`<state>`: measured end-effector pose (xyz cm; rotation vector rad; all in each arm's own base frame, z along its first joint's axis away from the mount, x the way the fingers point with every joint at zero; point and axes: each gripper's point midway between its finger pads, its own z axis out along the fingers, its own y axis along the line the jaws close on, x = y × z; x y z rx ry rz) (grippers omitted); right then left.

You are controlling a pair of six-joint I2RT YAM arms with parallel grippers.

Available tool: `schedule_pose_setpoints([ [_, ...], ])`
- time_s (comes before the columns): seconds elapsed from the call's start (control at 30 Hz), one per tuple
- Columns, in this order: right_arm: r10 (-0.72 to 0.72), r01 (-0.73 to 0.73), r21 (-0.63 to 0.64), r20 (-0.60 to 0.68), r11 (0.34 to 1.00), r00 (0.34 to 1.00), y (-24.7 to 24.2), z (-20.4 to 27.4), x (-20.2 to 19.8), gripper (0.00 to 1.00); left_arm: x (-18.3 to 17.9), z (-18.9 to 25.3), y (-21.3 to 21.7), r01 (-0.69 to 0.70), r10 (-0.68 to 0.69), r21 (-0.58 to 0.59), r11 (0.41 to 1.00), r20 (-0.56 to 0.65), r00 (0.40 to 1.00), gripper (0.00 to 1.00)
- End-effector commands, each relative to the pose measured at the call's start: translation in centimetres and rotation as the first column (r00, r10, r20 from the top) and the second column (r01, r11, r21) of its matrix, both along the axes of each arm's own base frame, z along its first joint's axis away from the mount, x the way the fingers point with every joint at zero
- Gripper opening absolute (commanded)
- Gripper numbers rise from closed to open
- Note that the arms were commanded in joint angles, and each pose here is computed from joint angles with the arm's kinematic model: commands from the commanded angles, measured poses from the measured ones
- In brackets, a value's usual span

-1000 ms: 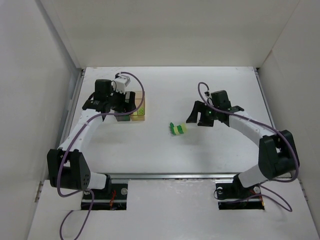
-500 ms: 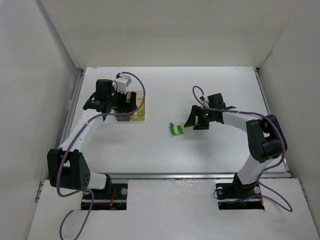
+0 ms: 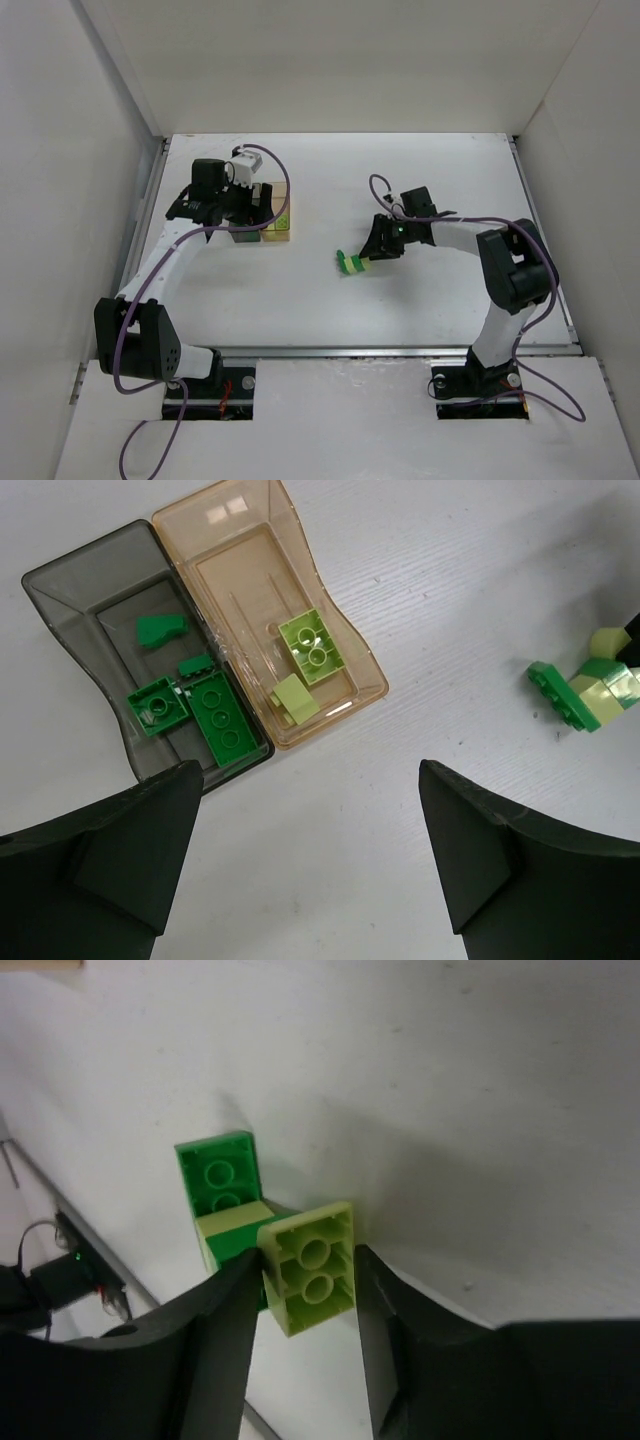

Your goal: Sort the legos into containers by color

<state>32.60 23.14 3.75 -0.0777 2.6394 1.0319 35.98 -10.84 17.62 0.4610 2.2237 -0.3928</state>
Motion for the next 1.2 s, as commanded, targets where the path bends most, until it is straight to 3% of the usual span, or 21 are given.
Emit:
schedule_pose_setpoints([
  [0.0,0.013,-0.012,-0.031,0.013,0.999,1.000,0.0,-1.1,0.0,0.46,0.2,2.0,-0.3,0.000,0.001,-0.018,1.000,0.039,0.999,0.86],
  [0.13,0.008,-0.007,-0.035,0.025,0.999,1.000,-0.1,-0.7,0.2,0.20,0.3,2.0,-0.1,-0.008,0.008,-0.012,1.000,0.040,0.999,0.85],
  [0.3,0.021,-0.020,-0.021,0.050,1.000,0.999,0.7,0.5,0.0,0.03,-0.1,1.9,-0.7,0.032,-0.031,-0.026,0.999,0.033,0.999,0.83],
  [0.43,0.033,-0.033,-0.001,0.091,0.999,0.995,1.5,2.3,0.0,0.00,-1.3,1.4,-2.3,0.167,-0.167,0.003,0.986,0.039,0.985,0.82],
  [0.53,0.035,-0.036,0.009,0.103,0.999,0.994,1.9,3.1,-0.2,0.00,-3.7,0.4,-4.8,0.367,-0.369,0.054,0.929,0.035,0.929,0.86],
  [0.67,0.024,-0.025,0.003,0.109,1.000,0.994,2.2,3.3,0.0,0.00,-6.9,-1.7,-8.3,0.635,-0.645,0.153,0.757,0.021,0.764,0.88],
  [0.7,0.024,-0.025,0.003,0.109,1.000,0.994,2.2,3.3,0.0,0.00,-7.7,-2.4,-9.5,0.704,-0.722,0.208,0.679,0.017,0.691,0.88],
  [0.83,0.029,-0.032,0.019,0.127,0.999,0.992,2.3,4.2,0.0,0.00,-9.4,-3.6,-11.8,0.810,-0.863,0.330,0.484,0.029,0.504,0.85],
  [0.93,0.027,-0.033,0.033,0.162,0.999,0.986,2.3,5.7,-0.2,0.00,-9.4,-3.6,-12.4,0.817,-0.947,0.483,0.314,0.101,0.304,0.86],
  [1.03,0.055,-0.066,0.047,0.204,0.997,0.977,2.4,7.0,-0.4,0.00,-9.4,-3.9,-12.5,0.735,-0.985,0.658,0.165,0.141,0.095,0.88],
  [1.13,0.094,-0.111,0.078,0.201,0.991,0.975,2.9,7.4,-1.0,0.00,-8.6,-3.7,-13.2,0.670,-0.986,0.731,0.129,0.164,0.011,0.89],
  [1.17,0.094,-0.111,0.078,0.201,0.991,0.975,2.9,7.4,-1.0,0.00,-8.8,-4.1,-13.6,0.655,-0.988,0.751,0.082,0.150,-0.048,0.89],
])
